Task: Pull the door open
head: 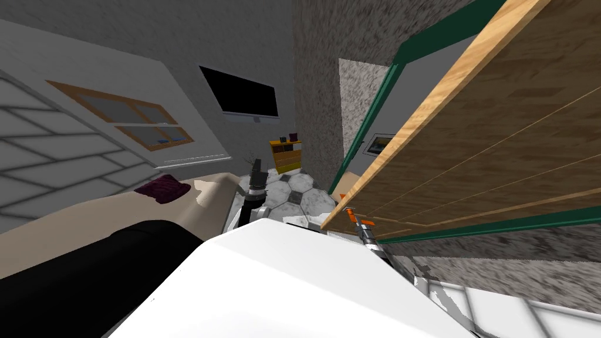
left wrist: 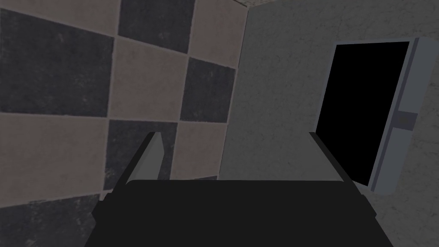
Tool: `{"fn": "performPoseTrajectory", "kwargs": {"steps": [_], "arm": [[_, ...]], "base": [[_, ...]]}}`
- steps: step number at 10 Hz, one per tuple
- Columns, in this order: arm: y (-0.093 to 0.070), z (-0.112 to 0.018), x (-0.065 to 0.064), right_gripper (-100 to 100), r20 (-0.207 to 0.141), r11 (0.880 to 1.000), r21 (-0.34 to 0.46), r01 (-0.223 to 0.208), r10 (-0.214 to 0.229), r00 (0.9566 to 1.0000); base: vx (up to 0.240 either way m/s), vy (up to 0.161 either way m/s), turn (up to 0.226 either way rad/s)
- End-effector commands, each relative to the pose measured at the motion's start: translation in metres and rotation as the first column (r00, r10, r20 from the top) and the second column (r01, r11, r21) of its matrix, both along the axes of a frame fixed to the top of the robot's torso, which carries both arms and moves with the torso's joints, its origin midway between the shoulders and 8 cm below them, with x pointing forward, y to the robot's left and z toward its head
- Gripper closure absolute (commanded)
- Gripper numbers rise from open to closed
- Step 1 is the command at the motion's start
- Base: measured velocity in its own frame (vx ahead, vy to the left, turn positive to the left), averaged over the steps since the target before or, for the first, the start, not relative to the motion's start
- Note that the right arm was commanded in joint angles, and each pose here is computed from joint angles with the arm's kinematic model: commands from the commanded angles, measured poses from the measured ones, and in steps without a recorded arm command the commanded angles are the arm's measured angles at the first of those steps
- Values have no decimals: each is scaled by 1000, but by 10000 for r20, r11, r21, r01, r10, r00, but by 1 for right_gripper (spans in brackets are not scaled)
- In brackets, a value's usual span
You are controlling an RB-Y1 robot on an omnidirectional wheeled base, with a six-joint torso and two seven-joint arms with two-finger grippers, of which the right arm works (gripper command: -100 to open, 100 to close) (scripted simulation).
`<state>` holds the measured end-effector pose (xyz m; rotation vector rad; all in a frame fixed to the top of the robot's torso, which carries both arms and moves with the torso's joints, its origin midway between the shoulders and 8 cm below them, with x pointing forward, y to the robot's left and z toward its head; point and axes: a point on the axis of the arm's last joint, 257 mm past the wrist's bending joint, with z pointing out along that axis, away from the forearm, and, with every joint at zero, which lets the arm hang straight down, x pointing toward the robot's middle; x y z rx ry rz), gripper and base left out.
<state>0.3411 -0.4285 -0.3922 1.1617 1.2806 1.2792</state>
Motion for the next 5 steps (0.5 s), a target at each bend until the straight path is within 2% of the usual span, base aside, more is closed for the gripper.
{"fn": "performPoseTrajectory", "kwargs": {"steps": [1, 2, 3, 4, 5], "arm": [[0, -2, -7, 100, -15, 10000, 13, -62, 62, 10000], [-1, -1, -11, 100, -12, 10000, 12, -81, 81, 10000], [-1, -1, -11, 100, -12, 10000, 12, -81, 81, 10000], [-1, -1, -11, 100, -12, 10000, 12, -81, 81, 10000], [-2, -1, -16, 100, -6, 9999, 10, -110, 110, 9999]], "base": [[-197, -82, 162], [-200, -88, 207], [-135, -61, 79], [-54, -23, -17], [-107, -30, 157]]}}
